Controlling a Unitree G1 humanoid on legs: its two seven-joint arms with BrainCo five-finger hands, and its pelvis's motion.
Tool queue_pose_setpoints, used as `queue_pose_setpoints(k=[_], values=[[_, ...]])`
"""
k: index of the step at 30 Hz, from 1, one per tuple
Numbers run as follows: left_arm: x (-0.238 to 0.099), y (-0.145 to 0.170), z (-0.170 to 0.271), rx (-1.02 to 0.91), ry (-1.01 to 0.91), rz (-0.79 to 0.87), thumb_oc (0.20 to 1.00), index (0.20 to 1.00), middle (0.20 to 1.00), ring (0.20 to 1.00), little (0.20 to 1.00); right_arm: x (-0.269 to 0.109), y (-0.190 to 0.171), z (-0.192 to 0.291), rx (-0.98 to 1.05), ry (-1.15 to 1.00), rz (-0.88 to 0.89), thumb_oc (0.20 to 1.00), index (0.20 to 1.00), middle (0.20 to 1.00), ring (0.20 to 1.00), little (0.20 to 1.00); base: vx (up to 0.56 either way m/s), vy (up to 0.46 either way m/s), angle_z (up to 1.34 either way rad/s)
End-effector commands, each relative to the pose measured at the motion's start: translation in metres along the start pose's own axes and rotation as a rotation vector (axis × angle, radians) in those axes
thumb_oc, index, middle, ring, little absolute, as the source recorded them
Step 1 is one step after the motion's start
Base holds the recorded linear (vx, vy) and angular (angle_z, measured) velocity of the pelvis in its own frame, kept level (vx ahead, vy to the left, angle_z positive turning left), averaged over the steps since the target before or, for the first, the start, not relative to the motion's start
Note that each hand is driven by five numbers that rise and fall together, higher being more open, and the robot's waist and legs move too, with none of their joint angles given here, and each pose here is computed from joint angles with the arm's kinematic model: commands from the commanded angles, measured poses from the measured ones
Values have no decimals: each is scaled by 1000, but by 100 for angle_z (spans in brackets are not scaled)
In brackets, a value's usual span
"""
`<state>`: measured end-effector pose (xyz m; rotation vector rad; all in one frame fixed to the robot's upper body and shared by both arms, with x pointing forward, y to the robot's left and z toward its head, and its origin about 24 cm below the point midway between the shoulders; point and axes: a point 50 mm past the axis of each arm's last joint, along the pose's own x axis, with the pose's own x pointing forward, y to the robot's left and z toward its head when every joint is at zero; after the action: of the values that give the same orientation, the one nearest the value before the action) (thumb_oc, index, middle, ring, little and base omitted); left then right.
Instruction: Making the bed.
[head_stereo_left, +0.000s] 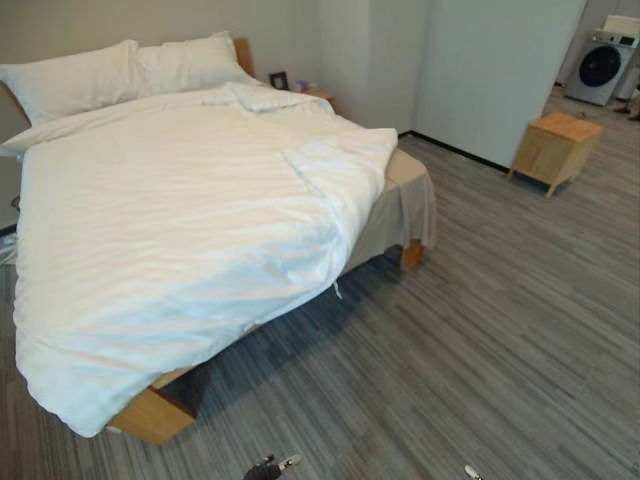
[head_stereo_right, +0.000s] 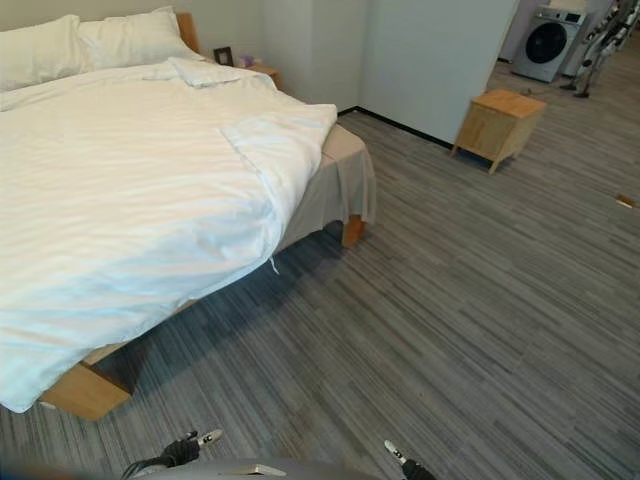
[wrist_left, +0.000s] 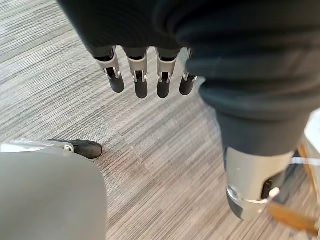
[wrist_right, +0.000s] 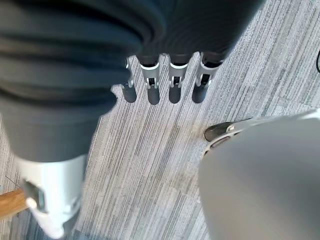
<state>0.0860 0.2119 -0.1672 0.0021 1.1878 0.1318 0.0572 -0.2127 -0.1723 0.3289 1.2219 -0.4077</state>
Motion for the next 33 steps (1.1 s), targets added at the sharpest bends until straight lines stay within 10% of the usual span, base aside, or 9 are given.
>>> queue_pose_setpoints(k=[1,11,21,33], values=[[3,-8,9,48,22,-10,1000,1000,1000,1000,1000,3,15,13,-38,-34,50,1000,1000,1000,1000,1000,-14,-7,-14],[6,-7,49,33,-128,-38,1000,1000,1000,1000,1000,3,29,36,70,-118,121,1000,1000,1000,1000,1000,5,2,-20],[-81,-9,232,4,-943,-180,1000,1000,1000,1000,1000,-91,60,218,-183,-983,227,1000,1000,1000,1000,1000,-1,20,7],[-91,-3,205,-284,-1002,-215,1000,1000,1000,1000,1000,-104,75,181,-36,-988,432,1000,1000,1000,1000,1000,31,0,0]])
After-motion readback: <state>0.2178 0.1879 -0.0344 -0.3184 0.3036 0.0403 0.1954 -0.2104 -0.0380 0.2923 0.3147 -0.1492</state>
